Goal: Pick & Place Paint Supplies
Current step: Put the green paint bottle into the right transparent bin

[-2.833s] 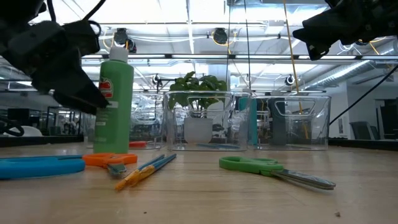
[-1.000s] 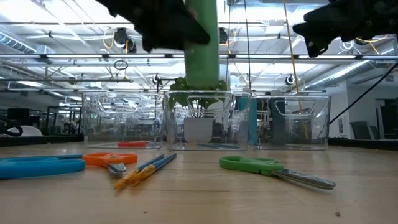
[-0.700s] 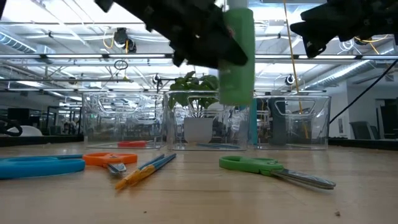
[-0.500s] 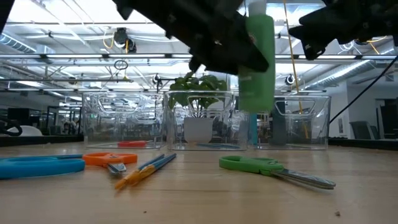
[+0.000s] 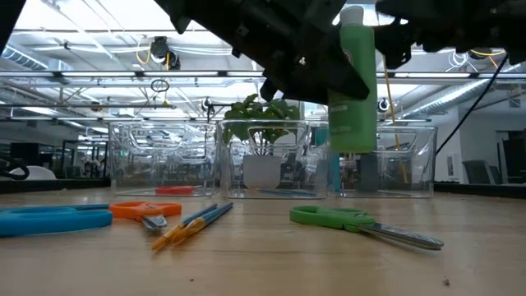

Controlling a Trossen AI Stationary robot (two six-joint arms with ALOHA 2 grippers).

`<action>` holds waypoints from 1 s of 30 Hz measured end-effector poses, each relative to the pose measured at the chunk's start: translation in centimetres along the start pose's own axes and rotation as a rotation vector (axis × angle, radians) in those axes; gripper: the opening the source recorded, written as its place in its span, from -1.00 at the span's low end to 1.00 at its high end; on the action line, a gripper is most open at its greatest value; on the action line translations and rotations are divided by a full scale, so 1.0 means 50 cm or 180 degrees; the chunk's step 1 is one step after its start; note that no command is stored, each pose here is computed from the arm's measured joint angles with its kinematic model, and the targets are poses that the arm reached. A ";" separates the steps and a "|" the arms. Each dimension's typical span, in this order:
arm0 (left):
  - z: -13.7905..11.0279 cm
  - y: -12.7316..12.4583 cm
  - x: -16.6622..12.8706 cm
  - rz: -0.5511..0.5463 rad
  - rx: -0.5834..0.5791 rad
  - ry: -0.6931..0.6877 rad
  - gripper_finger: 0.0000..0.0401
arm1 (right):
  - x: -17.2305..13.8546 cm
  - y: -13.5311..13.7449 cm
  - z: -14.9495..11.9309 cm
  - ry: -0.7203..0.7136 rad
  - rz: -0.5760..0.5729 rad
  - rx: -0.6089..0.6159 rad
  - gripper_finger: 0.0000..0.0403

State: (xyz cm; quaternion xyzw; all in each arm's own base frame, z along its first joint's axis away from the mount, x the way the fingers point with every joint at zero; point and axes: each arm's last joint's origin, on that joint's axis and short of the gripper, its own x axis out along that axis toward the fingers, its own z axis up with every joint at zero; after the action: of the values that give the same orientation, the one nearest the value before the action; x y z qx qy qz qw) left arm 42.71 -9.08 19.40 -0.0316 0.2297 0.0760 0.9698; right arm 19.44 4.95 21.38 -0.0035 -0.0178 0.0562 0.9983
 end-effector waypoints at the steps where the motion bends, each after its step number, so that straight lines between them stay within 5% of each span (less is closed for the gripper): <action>1: 0.000 0.000 0.000 0.0000 0.0006 0.0006 -0.15 | 0.005 0.001 -0.003 -0.0015 0.0006 0.0002 0.33; 30: -0.006 0.001 0.000 0.0019 0.0043 0.0090 -0.15 | 0.079 0.012 -0.014 0.0206 -0.0001 0.0221 0.23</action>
State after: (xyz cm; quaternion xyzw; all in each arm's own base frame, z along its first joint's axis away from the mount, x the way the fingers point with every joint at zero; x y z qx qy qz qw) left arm 42.56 -9.04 19.11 -0.0255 0.2440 0.0768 0.9664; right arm 23.30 5.98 20.84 0.0294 0.0165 0.0564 0.9978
